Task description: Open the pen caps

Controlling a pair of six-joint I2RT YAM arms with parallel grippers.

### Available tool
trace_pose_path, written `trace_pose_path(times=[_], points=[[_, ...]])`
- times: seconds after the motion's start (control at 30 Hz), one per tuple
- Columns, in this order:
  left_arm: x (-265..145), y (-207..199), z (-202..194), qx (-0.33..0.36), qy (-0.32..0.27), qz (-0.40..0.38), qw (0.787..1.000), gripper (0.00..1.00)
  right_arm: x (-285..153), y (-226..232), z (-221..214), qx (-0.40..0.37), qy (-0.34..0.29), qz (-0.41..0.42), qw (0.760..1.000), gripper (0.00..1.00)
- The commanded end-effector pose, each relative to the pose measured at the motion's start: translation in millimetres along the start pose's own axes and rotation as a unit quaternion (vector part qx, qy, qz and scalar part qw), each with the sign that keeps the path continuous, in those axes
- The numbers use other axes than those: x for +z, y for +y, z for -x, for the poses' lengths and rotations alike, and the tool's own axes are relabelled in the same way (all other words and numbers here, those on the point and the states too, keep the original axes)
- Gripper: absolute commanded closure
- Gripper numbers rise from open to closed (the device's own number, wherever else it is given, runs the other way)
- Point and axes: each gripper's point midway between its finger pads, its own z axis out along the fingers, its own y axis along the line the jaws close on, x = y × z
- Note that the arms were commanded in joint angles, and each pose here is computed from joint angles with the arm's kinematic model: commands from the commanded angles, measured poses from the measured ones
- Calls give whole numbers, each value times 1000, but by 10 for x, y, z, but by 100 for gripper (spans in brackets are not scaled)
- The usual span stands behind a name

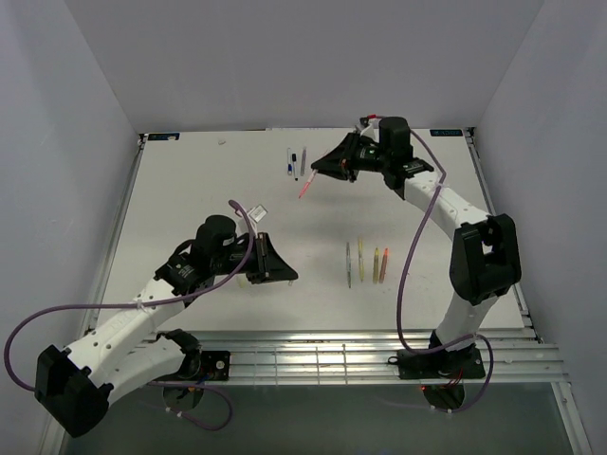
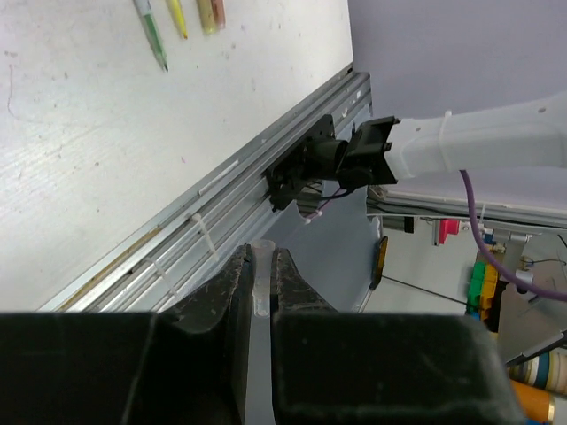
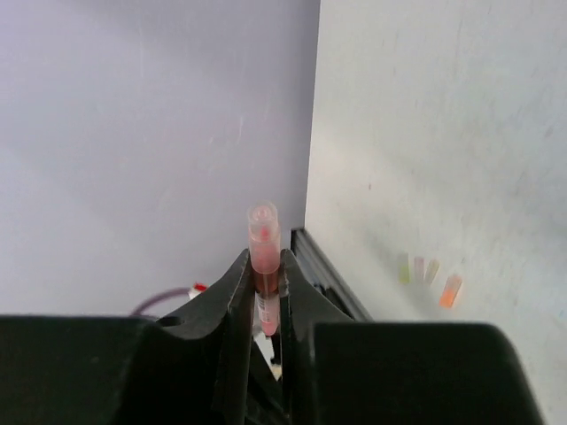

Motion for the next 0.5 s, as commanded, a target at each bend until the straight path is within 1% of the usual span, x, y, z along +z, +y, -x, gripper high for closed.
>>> trace_pose_path(times=[0.0,0.07,0.13,0.17,0.2,0.23,0.27,0.33,0.37,0.4,0.43,0.47], points=[[-109,-18,-186,-5,20,-13,1000,100,-13,165,406,-32,-40,8,999,92],[-129,74,-178,-16,8,11,1000,100,3,95,455,-38,-35,-4,999,92],[-162,219,-184,-33,-2,54,998,100,-15,-78,417,-43,-29,-48,997,92],[-160,321,-134,-34,-18,81,996,100,-87,-275,302,-59,-6,-94,994,92],[-170,355,-92,-30,-25,97,994,100,-133,-395,236,-69,5,-121,990,92],[-165,487,-124,-42,-16,132,990,100,-191,-547,187,-78,11,-153,985,92],[-167,582,-66,-40,-28,160,986,100,-306,-770,-14,-88,43,-191,977,92],[-172,644,-4,-38,-29,191,981,100,-434,-1034,-157,-97,53,-239,965,92],[-173,683,49,-33,-39,204,978,100,-508,-1039,-258,-108,56,-246,962,92],[-180,712,91,-30,-46,215,975,100,-583,-1253,-425,-103,71,-267,956,92],[-213,734,139,-30,-55,230,971,100,-632,-1330,-483,-105,70,-278,952,92],[-236,777,174,-37,-66,246,966,100,-687,-1309,-561,-113,69,-276,952,92]])
